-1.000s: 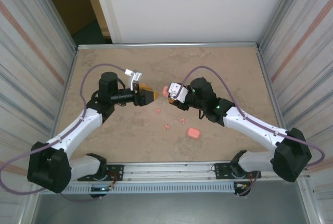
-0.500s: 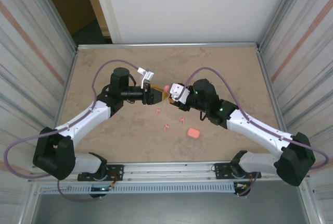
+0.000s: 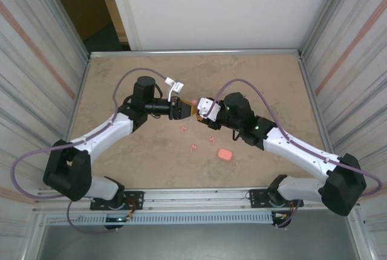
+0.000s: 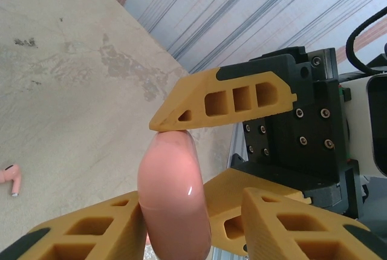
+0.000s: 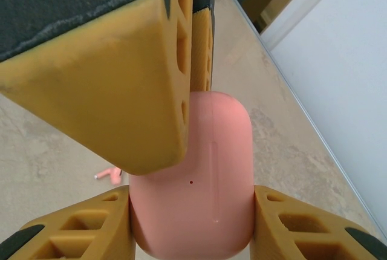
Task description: Insert the wireless bluetooth earbuds into the charging case
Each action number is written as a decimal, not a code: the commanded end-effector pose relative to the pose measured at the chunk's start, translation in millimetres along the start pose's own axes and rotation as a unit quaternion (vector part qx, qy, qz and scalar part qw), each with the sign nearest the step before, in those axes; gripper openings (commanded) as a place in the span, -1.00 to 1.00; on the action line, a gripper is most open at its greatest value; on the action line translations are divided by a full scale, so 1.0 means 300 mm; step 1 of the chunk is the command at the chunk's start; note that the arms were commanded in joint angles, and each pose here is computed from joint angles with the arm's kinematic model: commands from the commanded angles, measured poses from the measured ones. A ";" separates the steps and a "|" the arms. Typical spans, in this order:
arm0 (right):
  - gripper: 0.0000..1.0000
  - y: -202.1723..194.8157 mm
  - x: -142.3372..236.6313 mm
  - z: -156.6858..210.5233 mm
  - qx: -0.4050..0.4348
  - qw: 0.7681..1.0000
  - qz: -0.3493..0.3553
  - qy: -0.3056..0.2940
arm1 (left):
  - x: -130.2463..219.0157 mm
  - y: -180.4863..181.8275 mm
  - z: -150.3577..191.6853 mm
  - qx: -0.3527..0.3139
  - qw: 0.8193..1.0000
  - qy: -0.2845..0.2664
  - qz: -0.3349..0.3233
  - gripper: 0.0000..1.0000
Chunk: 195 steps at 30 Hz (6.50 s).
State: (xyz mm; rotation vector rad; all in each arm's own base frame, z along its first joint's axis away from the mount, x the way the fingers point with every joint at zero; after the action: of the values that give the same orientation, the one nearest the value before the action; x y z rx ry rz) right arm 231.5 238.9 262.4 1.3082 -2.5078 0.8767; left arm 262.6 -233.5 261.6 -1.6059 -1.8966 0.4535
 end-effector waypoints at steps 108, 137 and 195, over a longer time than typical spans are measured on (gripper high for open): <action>0.48 -0.171 -0.028 -0.206 -0.405 0.878 -0.171 -0.190 | 0.217 -0.181 0.020 -0.349 0.901 -0.252 -0.050 -1.00; 0.40 -0.214 -0.058 -0.238 -0.406 0.876 -0.169 -0.199 | 0.216 -0.173 0.036 -0.346 0.904 -0.243 -0.064 -1.00; 0.28 0.100 -0.435 0.157 -0.349 0.885 -0.205 0.230 | 0.377 -0.228 0.153 -0.353 0.871 -0.254 -0.228 -1.00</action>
State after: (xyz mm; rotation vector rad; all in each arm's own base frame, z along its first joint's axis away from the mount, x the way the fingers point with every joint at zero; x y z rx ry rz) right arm 283.6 307.9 157.7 1.0756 -1.7968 0.0958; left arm 173.9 -133.7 293.1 -1.4385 -2.9753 -0.0411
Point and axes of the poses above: each hand's point on the last joint's axis, 136 mm out from that joint toward the fingers, its own x axis back along the fingers, its own y axis along the line the jaws close on, z = x × y, the point moved 7 cm from there along x, back along the fingers, and after that the axes turned 3 degrees about -x, right-handed, at the moved point
